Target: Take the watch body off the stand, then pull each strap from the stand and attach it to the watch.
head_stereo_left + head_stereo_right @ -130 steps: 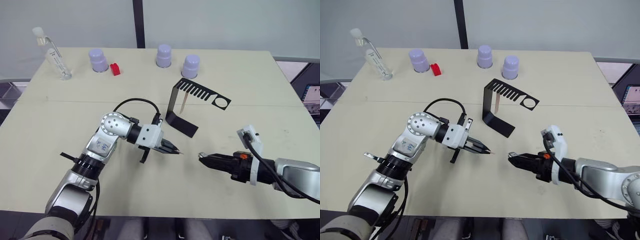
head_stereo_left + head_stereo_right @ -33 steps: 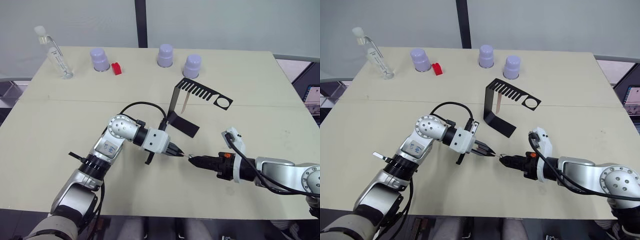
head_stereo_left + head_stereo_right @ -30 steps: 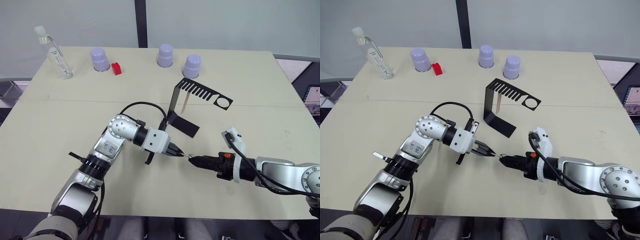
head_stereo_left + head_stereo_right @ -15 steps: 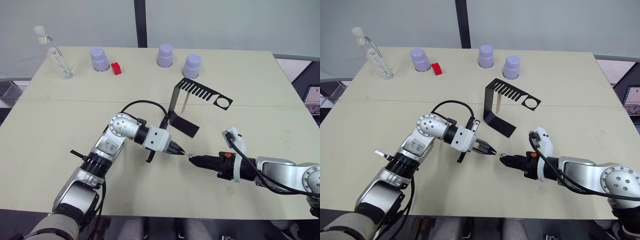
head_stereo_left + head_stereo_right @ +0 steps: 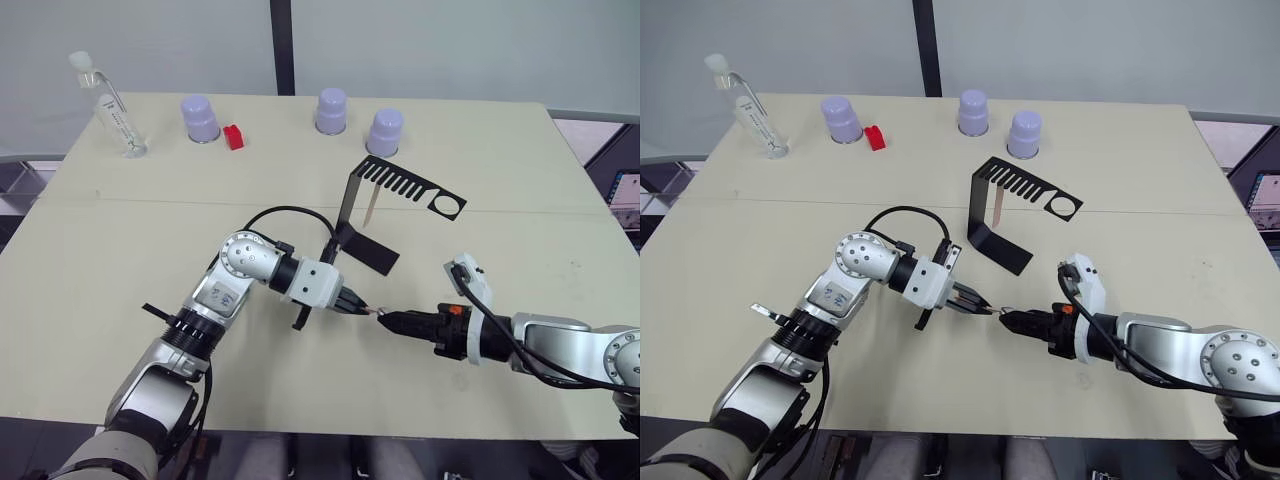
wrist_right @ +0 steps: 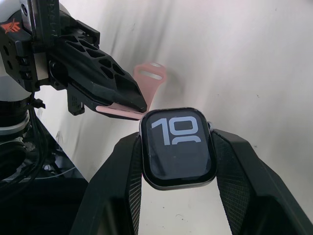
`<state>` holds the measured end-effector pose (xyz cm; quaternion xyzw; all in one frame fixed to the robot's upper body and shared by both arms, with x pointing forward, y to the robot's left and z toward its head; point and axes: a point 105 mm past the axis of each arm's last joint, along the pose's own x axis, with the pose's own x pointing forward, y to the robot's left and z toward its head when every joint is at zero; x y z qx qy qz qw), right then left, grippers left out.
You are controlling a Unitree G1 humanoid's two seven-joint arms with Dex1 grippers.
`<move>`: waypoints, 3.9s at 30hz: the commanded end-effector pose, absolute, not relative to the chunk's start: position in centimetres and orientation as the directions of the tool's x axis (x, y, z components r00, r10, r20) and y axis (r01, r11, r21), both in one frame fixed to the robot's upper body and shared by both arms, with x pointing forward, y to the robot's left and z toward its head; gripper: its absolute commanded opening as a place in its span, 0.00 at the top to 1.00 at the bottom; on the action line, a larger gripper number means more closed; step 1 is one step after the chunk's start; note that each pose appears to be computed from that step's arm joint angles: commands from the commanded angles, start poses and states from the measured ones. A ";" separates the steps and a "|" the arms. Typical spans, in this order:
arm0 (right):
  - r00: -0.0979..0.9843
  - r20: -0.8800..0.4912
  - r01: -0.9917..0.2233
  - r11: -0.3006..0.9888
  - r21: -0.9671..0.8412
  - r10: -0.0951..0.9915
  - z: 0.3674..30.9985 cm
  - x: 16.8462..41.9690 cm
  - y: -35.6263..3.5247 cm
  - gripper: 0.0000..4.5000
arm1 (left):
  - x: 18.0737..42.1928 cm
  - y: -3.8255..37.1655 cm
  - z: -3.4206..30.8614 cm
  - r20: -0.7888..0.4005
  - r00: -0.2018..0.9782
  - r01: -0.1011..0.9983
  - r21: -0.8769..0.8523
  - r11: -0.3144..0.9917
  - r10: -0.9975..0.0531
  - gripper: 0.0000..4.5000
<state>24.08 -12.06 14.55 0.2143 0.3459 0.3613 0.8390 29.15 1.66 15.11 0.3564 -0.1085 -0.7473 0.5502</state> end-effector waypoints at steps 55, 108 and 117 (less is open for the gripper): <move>0.453 -0.425 -0.548 0.621 0.560 0.783 16.0 23.8 -10.7 0.65 | 29.3 -2.1 16.7 -0.357 -0.116 0.699 0.634 -0.332 -0.927 1.00; 0.442 -0.407 -0.573 0.601 0.557 0.799 16.4 23.7 -10.1 0.65 | 29.0 -3.8 16.4 -0.338 -0.146 0.700 0.629 -0.339 -0.930 1.00; 0.441 -0.406 -0.575 0.599 0.557 0.801 16.5 23.6 -10.1 0.65 | 29.1 -3.9 16.4 -0.342 -0.145 0.698 0.630 -0.341 -0.928 1.00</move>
